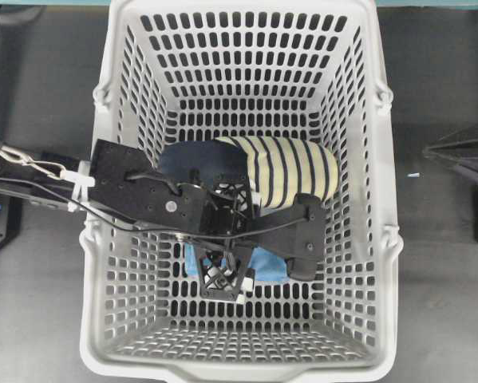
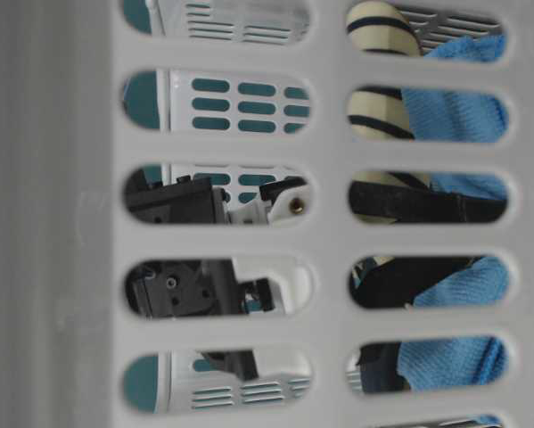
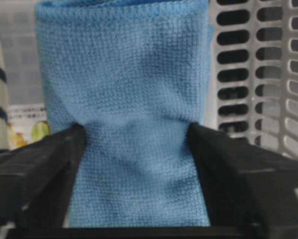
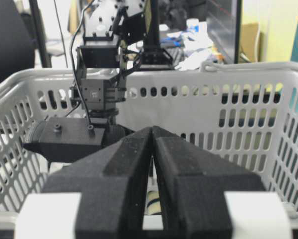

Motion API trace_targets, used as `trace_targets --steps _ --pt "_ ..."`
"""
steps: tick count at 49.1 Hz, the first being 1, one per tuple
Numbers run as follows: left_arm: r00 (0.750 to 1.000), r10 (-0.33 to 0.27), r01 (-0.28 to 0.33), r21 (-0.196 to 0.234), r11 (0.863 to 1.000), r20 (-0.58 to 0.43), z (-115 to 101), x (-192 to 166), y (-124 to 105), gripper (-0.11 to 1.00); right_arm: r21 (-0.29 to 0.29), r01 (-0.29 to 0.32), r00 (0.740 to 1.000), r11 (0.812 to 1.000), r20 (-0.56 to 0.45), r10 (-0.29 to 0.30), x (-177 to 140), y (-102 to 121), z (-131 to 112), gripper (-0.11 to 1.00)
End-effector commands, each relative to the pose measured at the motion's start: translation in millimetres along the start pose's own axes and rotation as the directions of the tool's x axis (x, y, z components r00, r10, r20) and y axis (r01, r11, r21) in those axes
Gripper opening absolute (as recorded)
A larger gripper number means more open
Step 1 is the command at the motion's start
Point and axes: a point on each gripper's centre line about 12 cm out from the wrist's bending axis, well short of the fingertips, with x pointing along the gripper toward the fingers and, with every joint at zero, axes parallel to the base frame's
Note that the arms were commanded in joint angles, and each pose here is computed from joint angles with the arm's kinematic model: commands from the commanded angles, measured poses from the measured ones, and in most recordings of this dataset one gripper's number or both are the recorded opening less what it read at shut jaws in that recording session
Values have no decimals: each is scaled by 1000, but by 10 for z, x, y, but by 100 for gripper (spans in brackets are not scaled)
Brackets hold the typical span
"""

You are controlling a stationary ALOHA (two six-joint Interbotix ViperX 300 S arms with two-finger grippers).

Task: Pick up the blue cloth from the shopping basket with the left arm.
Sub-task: 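Lift the gripped blue cloth upward with the left gripper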

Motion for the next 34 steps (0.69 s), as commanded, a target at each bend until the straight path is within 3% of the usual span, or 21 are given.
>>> trace_targets --steps 1,7,11,18,34 --pt "1000 1 -1 9 1000 12 16 -35 -4 64 2 -3 1000 1000 1 3 9 6 22 1" --pt "999 0 0 11 1000 42 80 -142 -10 29 2 -3 1000 1000 -15 3 7 6 -7 1" --pt "998 0 -1 9 1000 64 132 -247 0 13 2 -3 1000 1000 -11 3 3 6 5 1" --pt "996 1 -2 8 1000 94 255 -541 7 12 3 -1 1000 1000 -22 1 -6 3 -13 1" --pt "992 7 -7 -7 1000 124 712 -1571 29 12 14 -1 1000 1000 -11 1 -34 3 17 1"
